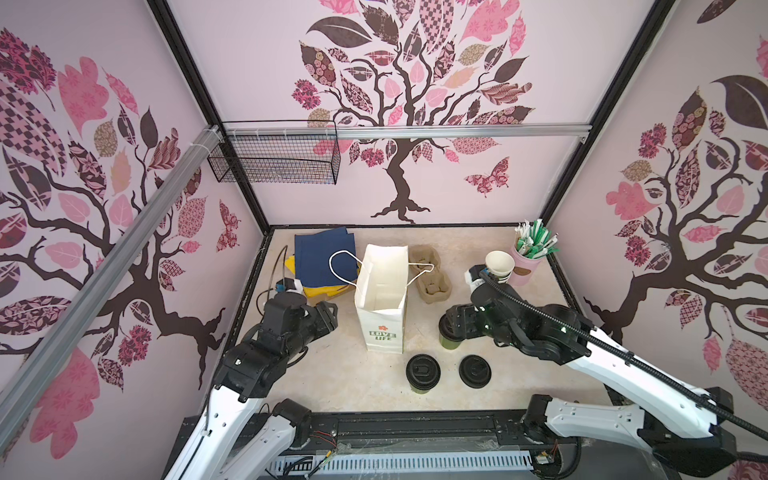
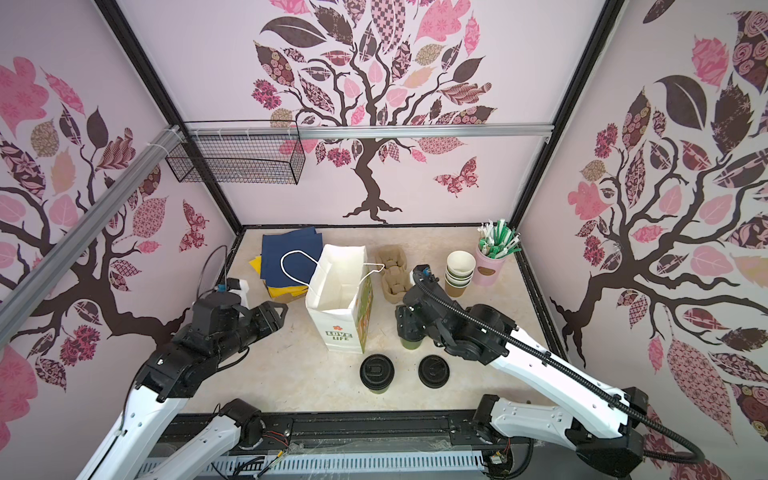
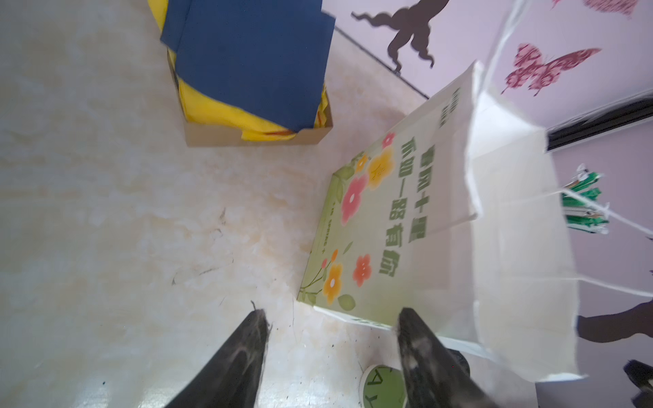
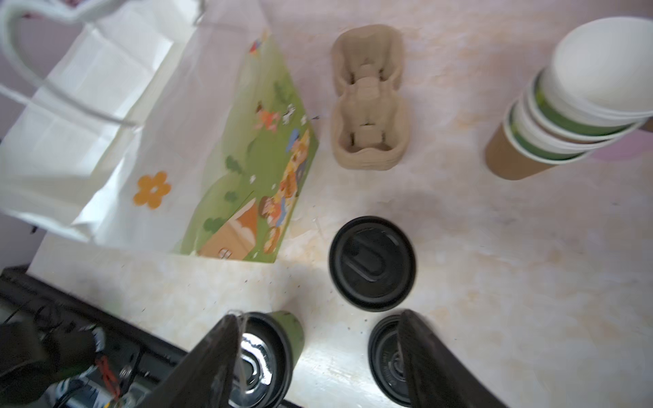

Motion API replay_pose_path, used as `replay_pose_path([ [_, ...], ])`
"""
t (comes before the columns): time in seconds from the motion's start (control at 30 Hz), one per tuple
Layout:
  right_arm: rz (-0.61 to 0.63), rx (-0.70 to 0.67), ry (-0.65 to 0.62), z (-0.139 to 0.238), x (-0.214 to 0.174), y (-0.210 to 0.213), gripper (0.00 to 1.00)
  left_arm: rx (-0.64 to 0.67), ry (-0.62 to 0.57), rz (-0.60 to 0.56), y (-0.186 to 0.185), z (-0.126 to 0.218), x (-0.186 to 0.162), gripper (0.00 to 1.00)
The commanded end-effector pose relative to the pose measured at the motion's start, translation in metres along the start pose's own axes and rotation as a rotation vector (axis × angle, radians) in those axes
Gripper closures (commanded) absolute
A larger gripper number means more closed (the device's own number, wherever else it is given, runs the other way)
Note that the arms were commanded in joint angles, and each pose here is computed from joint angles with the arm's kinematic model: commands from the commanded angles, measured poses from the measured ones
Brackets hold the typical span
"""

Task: Pack the takeout coffee
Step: 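Release the lid and move the right gripper to the pulp cup carriers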

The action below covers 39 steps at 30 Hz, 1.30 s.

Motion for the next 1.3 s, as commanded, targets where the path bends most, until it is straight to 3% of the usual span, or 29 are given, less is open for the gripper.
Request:
replay_pose_path([
  [0.0,-0.021,-0.153,0.006,-0.011,0.019,-0.019,0.29,0.030,-0.078,-0.056,-0.007,0.018,0.026,0.37],
  [0.1,-0.063,-0.148,0.060,-0.039,0.040,-0.025,0.32,0.041,-0.098,-0.064,-0.015,0.022,0.041,0.37],
  [0.23,-0.025,-0.172,0.131,-0.083,0.060,-0.018,0.37,0.038,-0.098,-0.073,-0.024,0.024,0.055,0.37],
  [0.5,-0.015,-0.109,0.200,-0.163,0.083,-0.007,0.35,0.037,-0.053,-0.101,-0.035,0.016,0.066,0.37],
  [0.7,0.090,-0.121,0.301,-0.220,0.087,0.000,0.33,0.001,-0.015,-0.092,-0.043,0.005,0.067,0.37],
  [1.0,0.126,-0.138,0.346,-0.273,0.095,0.010,0.37,-0.003,-0.001,-0.106,-0.049,-0.002,0.074,0.37],
  [1.27,0.120,-0.181,0.388,-0.297,0.083,0.006,0.42,-0.004,-0.009,-0.100,-0.049,-0.002,0.075,0.37],
])
Point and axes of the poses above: each gripper's point midway between its finger pads, its own z axis back along the fingers, its own y axis along the line the jaws close on, x = y × z, the point moved 9 cm from there along z, back along the fingers, and after that the axes turned 8 degrees about -z, right-handed, at the moved point
